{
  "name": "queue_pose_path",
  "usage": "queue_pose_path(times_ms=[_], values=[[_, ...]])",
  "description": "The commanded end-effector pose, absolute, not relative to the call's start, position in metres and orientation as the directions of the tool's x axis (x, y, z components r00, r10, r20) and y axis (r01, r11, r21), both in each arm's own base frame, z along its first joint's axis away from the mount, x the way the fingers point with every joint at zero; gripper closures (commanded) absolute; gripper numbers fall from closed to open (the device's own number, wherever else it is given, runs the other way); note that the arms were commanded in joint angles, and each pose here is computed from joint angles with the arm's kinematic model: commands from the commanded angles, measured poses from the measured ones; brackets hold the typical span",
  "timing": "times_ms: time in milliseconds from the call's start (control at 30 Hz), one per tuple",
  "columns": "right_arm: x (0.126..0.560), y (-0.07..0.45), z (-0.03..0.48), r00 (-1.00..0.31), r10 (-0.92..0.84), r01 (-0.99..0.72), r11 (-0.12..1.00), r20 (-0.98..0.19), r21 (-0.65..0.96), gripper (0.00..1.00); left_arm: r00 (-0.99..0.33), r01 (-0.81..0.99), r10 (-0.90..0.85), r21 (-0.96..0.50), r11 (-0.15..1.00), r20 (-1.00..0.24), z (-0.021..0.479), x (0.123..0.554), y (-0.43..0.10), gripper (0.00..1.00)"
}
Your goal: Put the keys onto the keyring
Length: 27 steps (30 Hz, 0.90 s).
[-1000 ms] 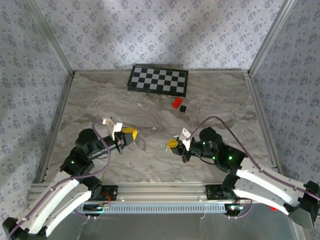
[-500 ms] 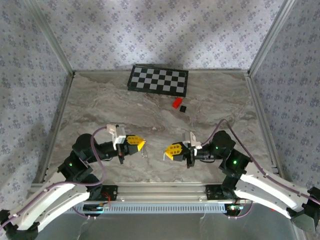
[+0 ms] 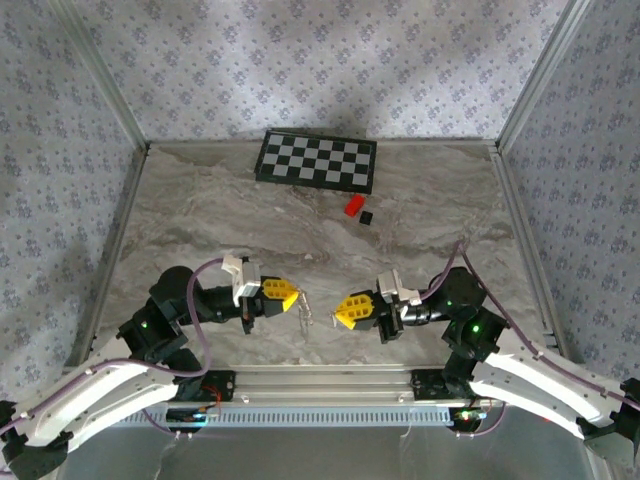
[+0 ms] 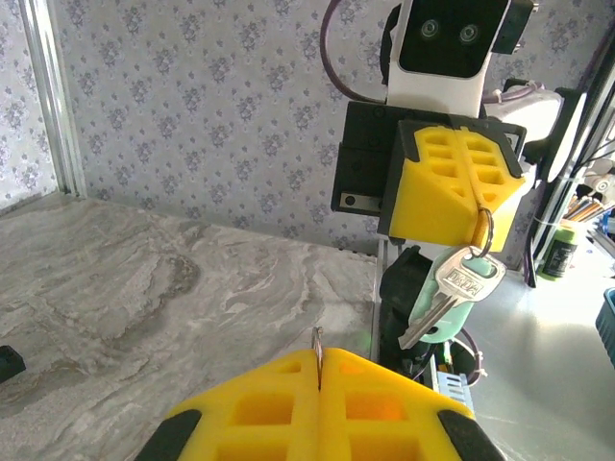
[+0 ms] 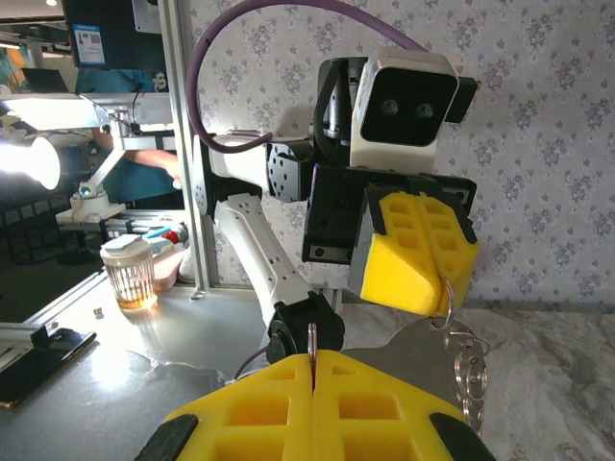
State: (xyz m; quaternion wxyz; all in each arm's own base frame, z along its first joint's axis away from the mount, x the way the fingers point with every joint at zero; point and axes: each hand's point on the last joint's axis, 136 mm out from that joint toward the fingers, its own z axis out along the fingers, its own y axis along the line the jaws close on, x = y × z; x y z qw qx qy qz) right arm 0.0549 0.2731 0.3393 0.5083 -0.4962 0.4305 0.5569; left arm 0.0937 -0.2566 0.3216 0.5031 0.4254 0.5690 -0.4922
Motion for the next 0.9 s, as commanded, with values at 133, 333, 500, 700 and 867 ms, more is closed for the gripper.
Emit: queue_pose_path(times_ms=[133,333,500,700,867], values=[[0.081,0.275,0.314,-0.039,0.078,-0.998,0.038,-0.996,0.042,1.0,-0.071,0.972,-0.061,-0.083,0.22,-0.996,0.341,0.101,-0.249,1.0],[0.136,0.268,0.242,-0.172,-0.069,-0.923,0.359,-0.983,0.136,1.0,-0.077,0.941,-0.054,-0.09,0.327,-0.996,0.33,0.115,-0.239,1.0],[0.165,0.261,0.184,-0.302,-0.105,-0.819,0.537,-0.947,0.202,1.0,-0.077,0.903,-0.06,-0.095,0.419,-0.995,0.327,0.127,-0.227,1.0],[0.176,0.253,0.14,-0.384,-0.163,-0.725,0.663,-0.909,0.187,1.0,-0.091,0.857,-0.037,-0.097,0.507,-0.995,0.312,0.142,-0.22,1.0],[0.181,0.246,0.113,-0.488,-0.173,-0.646,0.731,-0.856,0.22,1.0,-0.093,0.851,-0.027,-0.093,0.518,-0.995,0.308,0.145,-0.221,1.0]])
